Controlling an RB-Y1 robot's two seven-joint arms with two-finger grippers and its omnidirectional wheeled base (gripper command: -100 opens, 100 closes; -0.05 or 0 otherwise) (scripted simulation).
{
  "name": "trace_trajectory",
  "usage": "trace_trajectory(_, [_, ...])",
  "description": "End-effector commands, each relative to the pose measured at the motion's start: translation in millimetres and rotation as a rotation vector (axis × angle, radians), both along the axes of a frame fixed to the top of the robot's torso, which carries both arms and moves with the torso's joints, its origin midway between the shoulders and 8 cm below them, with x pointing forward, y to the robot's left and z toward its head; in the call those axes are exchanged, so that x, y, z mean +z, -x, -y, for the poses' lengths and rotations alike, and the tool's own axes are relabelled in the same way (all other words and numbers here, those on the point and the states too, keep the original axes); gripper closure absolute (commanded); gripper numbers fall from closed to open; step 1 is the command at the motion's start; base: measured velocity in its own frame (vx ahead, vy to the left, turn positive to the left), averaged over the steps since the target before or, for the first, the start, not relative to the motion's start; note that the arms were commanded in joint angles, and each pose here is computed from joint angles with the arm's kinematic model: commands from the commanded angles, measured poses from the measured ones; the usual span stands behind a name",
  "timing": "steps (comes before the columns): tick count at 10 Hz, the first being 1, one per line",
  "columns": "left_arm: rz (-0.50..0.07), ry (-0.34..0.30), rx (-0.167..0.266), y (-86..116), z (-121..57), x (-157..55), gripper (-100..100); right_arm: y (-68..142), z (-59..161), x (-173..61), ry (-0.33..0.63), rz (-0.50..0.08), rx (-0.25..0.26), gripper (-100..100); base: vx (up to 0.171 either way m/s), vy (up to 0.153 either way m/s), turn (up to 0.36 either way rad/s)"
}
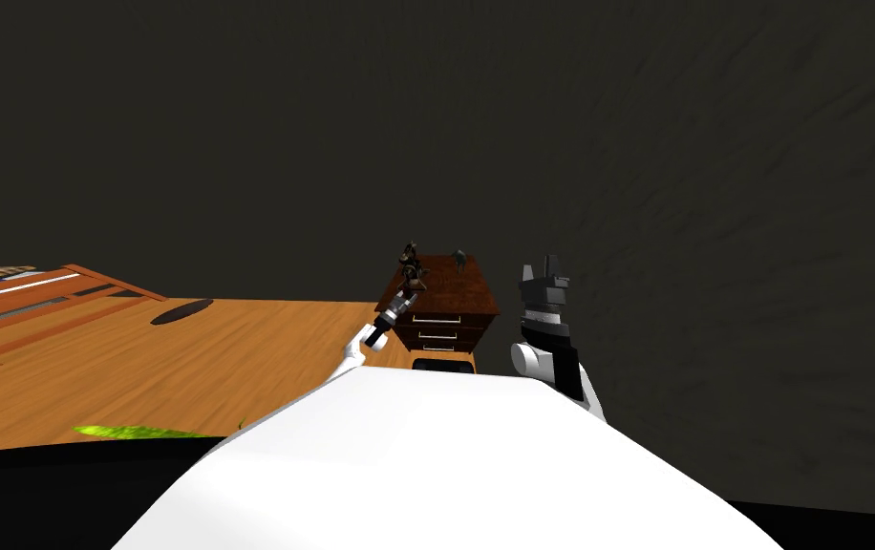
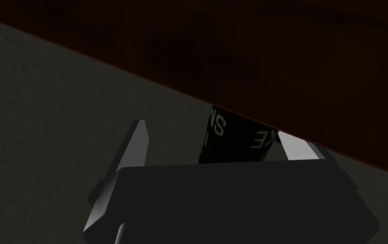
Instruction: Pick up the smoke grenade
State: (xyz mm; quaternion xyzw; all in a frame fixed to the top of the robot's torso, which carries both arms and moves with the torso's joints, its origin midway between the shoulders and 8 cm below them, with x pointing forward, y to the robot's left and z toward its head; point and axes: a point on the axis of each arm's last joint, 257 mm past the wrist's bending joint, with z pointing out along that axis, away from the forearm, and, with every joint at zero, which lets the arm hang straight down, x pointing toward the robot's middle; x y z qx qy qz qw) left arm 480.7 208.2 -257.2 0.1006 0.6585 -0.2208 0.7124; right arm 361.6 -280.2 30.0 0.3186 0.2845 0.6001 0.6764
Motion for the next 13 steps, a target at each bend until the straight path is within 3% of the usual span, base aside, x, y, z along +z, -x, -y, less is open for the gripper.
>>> trace_trajectory(1, [-0.025, -0.004, 0.007, -5, -4.2, -12, -100, 0, 0, 0, 0.000, 0.000, 0.000, 0, -0.028, -0.012, -0.004])
trace_trajectory(2, [-0.033, -0.005, 0.010, -4, -5.6, -16, -100, 0, 0, 0, 0.000, 0.000, 0.000, 0, -0.006, -0.002, -0.002])
trace_trajectory(4, [-0.001, 0.001, -0.013, -22, -0.8, -3, -100, 0, 0, 0, 0.000, 0.000, 0.000, 0, -0.055, -0.027, 0.020])
trace_trajectory(5, [-0.030, -0.004, -0.001, -23, -6.4, -16, -100, 0, 0, 0, 0.000, 0.000, 0.000, 0, -0.030, -0.009, -0.002])
trace_trajectory(6, [0.003, 0.006, -0.023, -33, -1.8, -2, -100, 0, 0, 0, 0.000, 0.000, 0.000, 0, -0.067, -0.020, 0.025])
trace_trajectory(9, [-0.036, -0.005, -0.005, -42, -10.1, -19, -100, 0, 0, 0, 0.000, 0.000, 0.000, 0, -0.033, -0.015, 0.003])
trace_trajectory(10, [-0.002, 0.004, -0.024, -53, -6.3, -3, -100, 0, 0, 0, 0.000, 0.000, 0.000, 0, -0.041, -0.017, 0.025])
trace_trajectory(11, [-0.004, -0.001, -0.021, -61, -7.2, -3, -100, 0, 0, 0, 0.000, 0.000, 0.000, 0, -0.059, -0.020, 0.014])
trace_trajectory(13, [-0.035, -0.006, -0.007, -61, -13.9, -17, -100, 0, 0, 0, 0.000, 0.000, 0.000, 0, -0.020, -0.012, -0.002])
